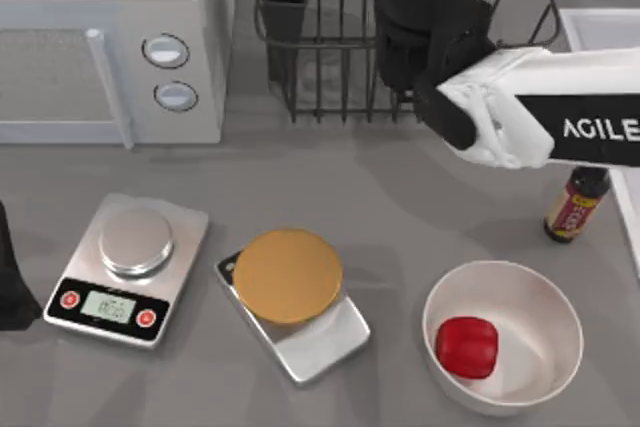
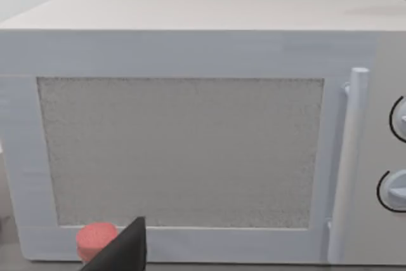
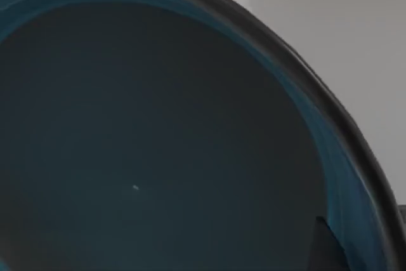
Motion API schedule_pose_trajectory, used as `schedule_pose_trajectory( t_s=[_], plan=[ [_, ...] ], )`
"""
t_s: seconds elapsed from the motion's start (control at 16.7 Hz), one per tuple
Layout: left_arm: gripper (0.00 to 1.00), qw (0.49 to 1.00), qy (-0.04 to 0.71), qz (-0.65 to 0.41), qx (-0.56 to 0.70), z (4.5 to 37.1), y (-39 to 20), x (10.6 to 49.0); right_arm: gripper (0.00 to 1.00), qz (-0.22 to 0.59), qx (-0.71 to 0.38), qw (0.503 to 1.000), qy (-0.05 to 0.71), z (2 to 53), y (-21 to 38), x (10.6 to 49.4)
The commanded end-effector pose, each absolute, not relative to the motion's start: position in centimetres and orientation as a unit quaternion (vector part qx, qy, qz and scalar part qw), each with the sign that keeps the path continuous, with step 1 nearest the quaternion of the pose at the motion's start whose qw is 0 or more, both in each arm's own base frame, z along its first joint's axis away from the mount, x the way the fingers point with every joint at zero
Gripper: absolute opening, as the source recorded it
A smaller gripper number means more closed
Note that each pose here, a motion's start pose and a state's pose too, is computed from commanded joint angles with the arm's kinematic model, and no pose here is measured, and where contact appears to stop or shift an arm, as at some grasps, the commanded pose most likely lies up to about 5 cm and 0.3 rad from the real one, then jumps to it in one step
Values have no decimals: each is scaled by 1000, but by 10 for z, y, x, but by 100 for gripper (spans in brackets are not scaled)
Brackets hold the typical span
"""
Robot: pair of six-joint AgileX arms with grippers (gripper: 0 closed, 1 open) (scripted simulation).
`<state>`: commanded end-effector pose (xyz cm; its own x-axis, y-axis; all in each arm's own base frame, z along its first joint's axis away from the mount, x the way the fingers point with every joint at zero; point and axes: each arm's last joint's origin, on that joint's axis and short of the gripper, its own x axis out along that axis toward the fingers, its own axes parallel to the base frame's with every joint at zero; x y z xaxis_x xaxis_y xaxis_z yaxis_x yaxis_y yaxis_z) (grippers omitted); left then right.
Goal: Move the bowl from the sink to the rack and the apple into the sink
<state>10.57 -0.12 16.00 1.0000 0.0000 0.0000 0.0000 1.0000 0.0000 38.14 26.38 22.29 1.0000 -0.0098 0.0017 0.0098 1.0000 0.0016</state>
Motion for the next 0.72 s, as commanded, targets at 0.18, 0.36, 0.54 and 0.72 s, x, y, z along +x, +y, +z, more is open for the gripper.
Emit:
schedule_pose_trajectory(
  t_s=[0.18, 0.36, 0.54, 0.72],
  plan=[
    [100, 1000, 0, 0, 0, 160, -1, 106, 0, -5, 0, 1000, 0, 219, 262, 382],
    [100, 1000, 0, 0, 0, 160, -1, 106, 8, -5, 0, 1000, 0, 219, 262, 382],
    [100, 1000, 0, 0, 0, 160, -1, 106, 30, -5, 0, 1000, 0, 219, 262, 382],
    [100, 1000, 0, 0, 0, 160, -1, 106, 53, -5, 0, 1000, 0, 219, 262, 382]
  ],
)
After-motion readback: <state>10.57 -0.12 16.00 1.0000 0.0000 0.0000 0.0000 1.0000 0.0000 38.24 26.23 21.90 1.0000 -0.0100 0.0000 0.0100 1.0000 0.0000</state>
